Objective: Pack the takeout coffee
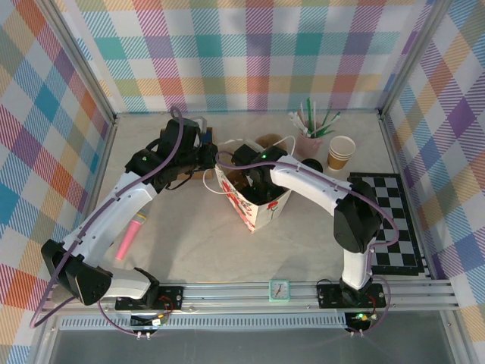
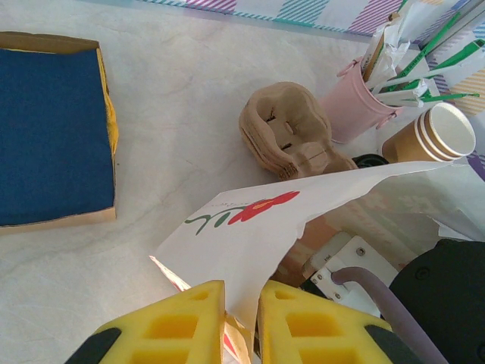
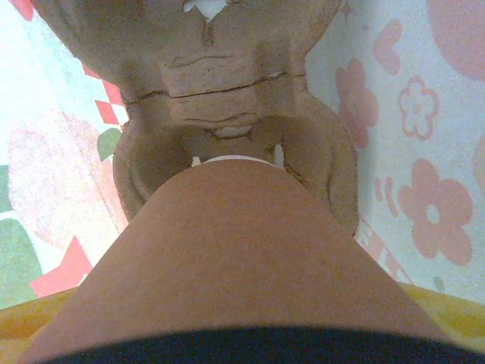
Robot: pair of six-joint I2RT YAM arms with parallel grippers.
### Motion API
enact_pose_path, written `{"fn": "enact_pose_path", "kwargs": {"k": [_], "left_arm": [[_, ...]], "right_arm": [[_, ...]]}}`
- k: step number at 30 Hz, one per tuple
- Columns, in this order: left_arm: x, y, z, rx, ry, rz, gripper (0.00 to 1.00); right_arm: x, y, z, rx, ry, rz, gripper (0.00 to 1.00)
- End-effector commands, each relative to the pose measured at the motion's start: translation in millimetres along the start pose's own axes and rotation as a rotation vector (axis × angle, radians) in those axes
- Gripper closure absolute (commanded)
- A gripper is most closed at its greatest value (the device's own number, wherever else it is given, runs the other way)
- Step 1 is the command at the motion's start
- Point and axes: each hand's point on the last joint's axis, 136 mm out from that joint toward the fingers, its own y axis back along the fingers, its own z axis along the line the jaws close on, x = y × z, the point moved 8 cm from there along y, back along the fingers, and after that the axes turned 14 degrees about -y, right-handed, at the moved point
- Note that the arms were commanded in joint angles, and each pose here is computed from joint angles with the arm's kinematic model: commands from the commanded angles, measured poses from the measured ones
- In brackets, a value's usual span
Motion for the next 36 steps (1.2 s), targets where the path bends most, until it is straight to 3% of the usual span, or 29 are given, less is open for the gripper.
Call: {"fn": "enact_pose_path", "kwargs": {"k": [1,22,36], "left_arm": [[-2.8,9.3,-6.6,0.029,-0.007,-0.038,0.81],[-3.3,9.7,-6.8,0.030,-0.006,-0.039,0.81],[-2.6,11.4,-6.5,0.030,-0.006,-0.042,0.81]], "right_arm": [[-0.8,-5.6,0.7,0.002,0.015,0.008,0.62],[-1.1,-7.1,0.8,0.000,0.021,0.008,0.62],[0.1,-31.8,1.4,-0.015,0.025,0.031,0.63]]}}
